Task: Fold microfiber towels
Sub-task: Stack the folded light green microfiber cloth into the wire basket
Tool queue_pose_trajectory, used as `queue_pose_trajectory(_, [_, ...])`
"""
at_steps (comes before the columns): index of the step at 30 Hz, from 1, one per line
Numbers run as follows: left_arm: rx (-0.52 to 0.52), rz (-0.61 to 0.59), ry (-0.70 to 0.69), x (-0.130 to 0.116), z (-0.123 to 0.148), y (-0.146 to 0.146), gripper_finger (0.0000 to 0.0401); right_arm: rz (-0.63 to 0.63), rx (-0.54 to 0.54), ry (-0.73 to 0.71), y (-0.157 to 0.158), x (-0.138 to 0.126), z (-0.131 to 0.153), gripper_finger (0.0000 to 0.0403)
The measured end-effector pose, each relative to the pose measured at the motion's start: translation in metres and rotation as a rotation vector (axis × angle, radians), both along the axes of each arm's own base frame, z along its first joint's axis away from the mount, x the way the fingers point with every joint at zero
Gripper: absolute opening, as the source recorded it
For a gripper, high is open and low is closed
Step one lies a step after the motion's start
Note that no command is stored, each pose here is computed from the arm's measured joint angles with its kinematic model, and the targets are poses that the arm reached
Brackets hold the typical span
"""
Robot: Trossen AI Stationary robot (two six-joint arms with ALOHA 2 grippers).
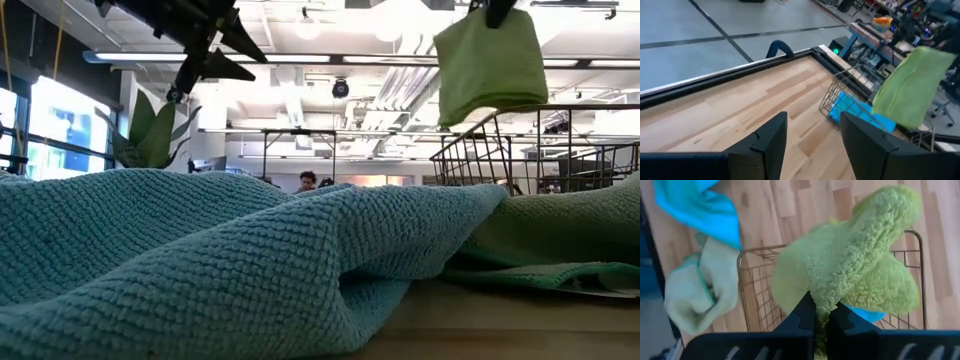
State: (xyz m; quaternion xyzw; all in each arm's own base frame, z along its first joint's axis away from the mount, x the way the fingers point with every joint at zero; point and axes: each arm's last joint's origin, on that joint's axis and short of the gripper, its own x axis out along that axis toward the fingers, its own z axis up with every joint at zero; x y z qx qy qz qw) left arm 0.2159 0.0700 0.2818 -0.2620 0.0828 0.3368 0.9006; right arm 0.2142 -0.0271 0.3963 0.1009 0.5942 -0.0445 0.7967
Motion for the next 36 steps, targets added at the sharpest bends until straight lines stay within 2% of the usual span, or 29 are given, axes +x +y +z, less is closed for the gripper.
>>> queue_pose_trajectory(4, [0.013, 0.009, -0.01, 0.002, 0.001, -0.005, 0.0172, -0.136, -0.041, 0.053, 0.002, 0.003, -0.01, 0.0])
queue_pose_trajectory(8, [0.022, 0.015, -0.024, 0.003, 0.003, -0.011, 0.0172, -0.182, 0.02, 0.133, 0.003, 0.004, -0.03, 0.0])
queue_pose_trajectory(12, [0.033, 0.003, -0.018, 0.004, 0.003, -0.016, 0.0172, -0.15, 0.113, 0.222, 0.006, 0.001, -0.052, 0.0])
queue_pose_trajectory(16, [0.041, -0.012, -0.011, 0.005, 0.002, -0.019, 0.0172, -0.083, 0.128, 0.29, 0.009, 0.0, -0.07, 0.0])
queue_pose_trajectory(23, [0.04, -0.011, -0.003, 0.005, 0.002, -0.019, 0.0172, 0.203, 0.121, 0.323, 0.026, 0.0, -0.095, 0.0])
queue_pose_trajectory(36, [0.044, 0.002, 0.005, 0.004, 0.001, -0.018, 0.0172, 0.225, 0.084, 0.269, 0.041, 0.007, -0.101, 0.0])
